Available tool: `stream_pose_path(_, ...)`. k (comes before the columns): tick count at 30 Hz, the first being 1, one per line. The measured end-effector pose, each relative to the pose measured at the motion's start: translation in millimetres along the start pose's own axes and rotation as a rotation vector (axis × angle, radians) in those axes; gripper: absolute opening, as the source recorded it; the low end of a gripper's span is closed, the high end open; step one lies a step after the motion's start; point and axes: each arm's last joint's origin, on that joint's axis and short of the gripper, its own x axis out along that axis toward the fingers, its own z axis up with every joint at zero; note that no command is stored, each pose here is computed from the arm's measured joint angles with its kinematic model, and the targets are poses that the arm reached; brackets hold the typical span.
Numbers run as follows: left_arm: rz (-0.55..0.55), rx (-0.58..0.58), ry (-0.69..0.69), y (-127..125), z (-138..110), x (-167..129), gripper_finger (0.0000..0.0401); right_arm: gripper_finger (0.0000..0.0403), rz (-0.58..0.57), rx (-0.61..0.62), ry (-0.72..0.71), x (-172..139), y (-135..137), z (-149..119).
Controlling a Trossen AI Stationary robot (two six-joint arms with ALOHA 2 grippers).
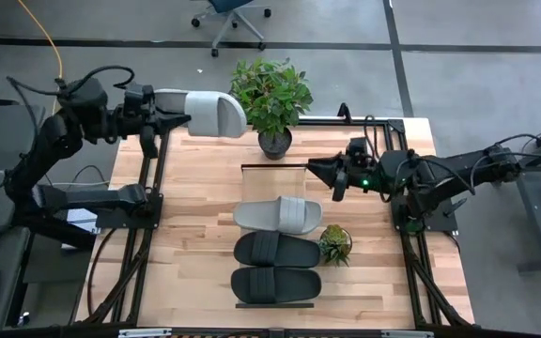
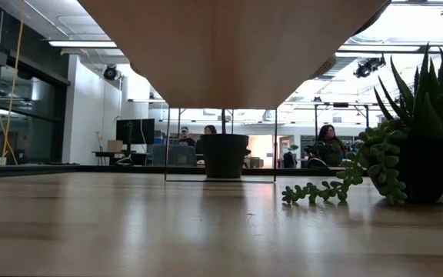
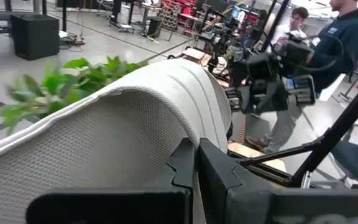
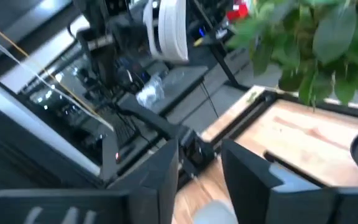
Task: Pick and place slides into the shelf
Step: Put the gray slide into the shelf
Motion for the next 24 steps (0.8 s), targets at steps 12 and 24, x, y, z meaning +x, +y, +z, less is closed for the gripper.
stream_pose_path(12,-0.071,0.058,0.054,-40.8,-11.2,66.1,0.0,0.0129,0.022,-0.025,-0.06,3.5,-1.8,9.8)
stream_pose_path(24,-0.066,0.051,0.071,-45.4,-16.2,90.5,0.0,0.0144,0.166,-0.051,-0.057,2.5,5.9,14.3)
